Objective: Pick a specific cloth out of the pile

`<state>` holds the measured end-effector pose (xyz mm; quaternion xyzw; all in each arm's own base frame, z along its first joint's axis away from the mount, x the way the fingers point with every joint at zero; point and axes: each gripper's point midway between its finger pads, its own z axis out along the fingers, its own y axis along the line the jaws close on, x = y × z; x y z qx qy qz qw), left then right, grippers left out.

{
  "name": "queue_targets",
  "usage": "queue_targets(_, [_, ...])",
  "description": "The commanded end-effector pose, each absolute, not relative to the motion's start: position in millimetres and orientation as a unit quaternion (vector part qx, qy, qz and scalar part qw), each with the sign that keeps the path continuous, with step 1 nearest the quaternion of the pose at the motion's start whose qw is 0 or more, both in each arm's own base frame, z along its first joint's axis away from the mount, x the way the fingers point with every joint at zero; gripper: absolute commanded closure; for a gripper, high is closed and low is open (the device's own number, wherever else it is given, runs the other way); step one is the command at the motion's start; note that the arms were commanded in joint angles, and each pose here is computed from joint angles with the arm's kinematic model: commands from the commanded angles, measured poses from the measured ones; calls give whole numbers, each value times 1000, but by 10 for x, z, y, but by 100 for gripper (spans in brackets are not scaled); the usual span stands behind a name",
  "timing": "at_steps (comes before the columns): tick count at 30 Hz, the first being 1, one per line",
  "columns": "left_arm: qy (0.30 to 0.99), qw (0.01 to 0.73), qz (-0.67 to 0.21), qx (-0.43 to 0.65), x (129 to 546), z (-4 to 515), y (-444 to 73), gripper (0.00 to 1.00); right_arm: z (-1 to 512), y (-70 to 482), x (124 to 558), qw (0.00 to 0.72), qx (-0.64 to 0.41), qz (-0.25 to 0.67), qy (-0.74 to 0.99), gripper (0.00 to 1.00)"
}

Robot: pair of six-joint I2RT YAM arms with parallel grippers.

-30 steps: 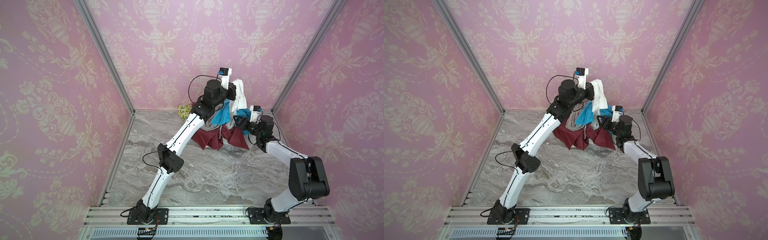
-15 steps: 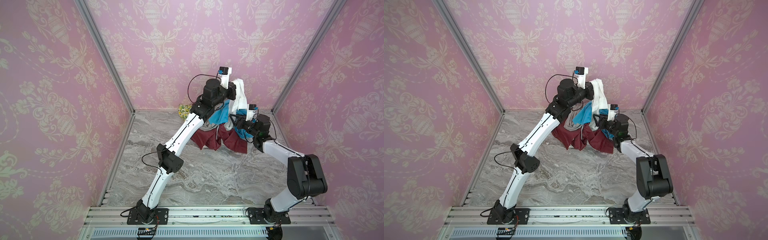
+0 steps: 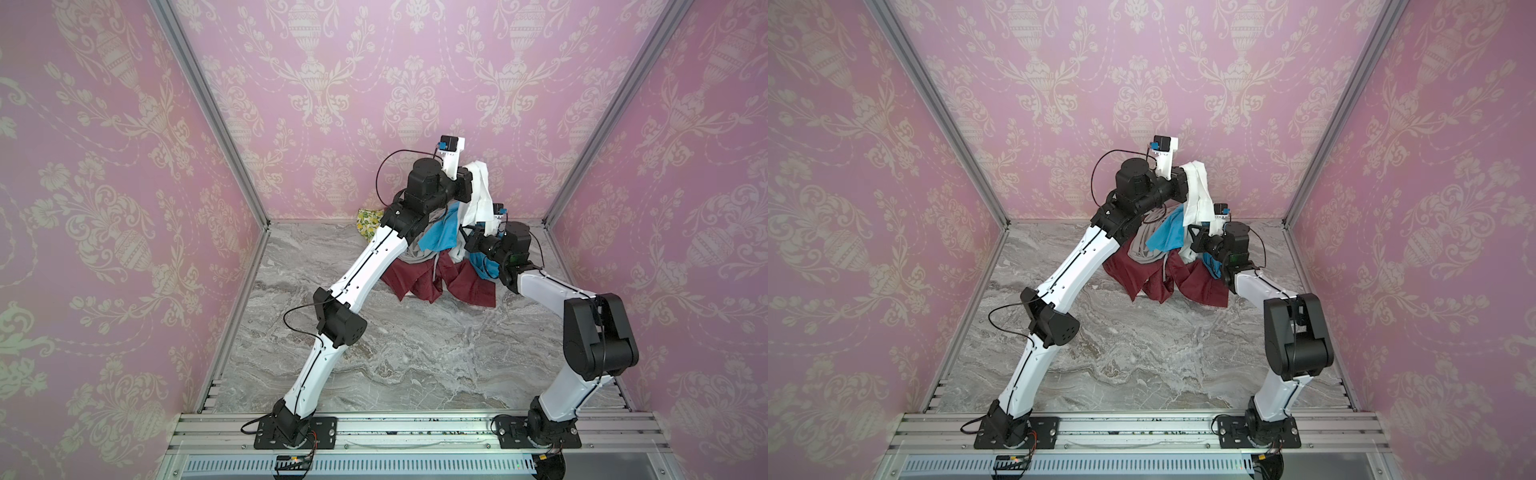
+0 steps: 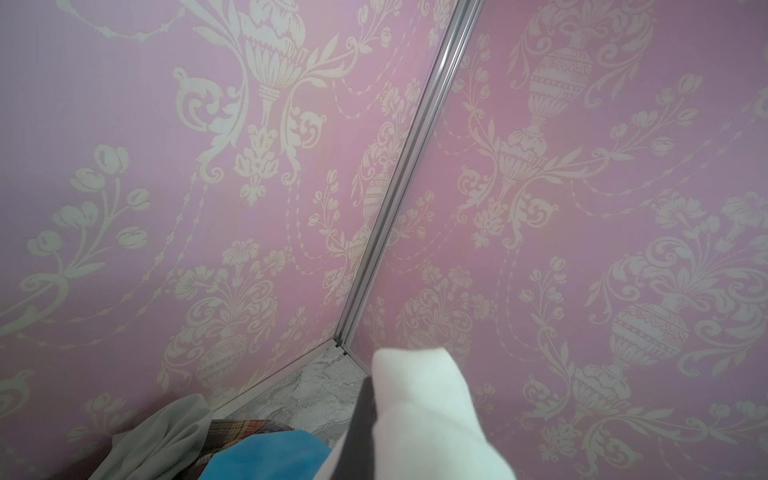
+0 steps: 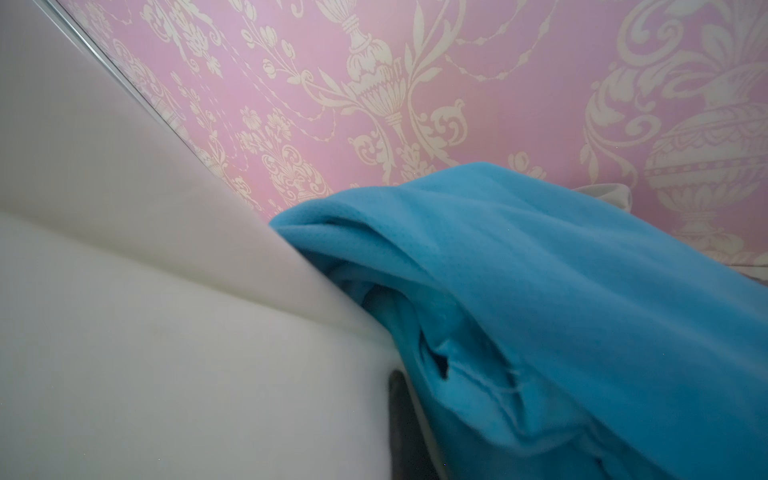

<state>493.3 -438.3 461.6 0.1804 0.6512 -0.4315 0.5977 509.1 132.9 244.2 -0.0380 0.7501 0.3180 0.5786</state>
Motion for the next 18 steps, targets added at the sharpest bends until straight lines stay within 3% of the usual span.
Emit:
queue_targets(1, [586,653,-440,193,4616,5403,-4087,100,2835,1282,5039,600,-29,312,736,100])
queue_targets(9, [650,621,-399,179,5048,4831,-3946,100,3566,1018,5154,597,29,298,744,100])
queue_targets(18, [693,599,-365,164,5435,4230,-3914,100,4776,874,5291,639,33,330,694,100])
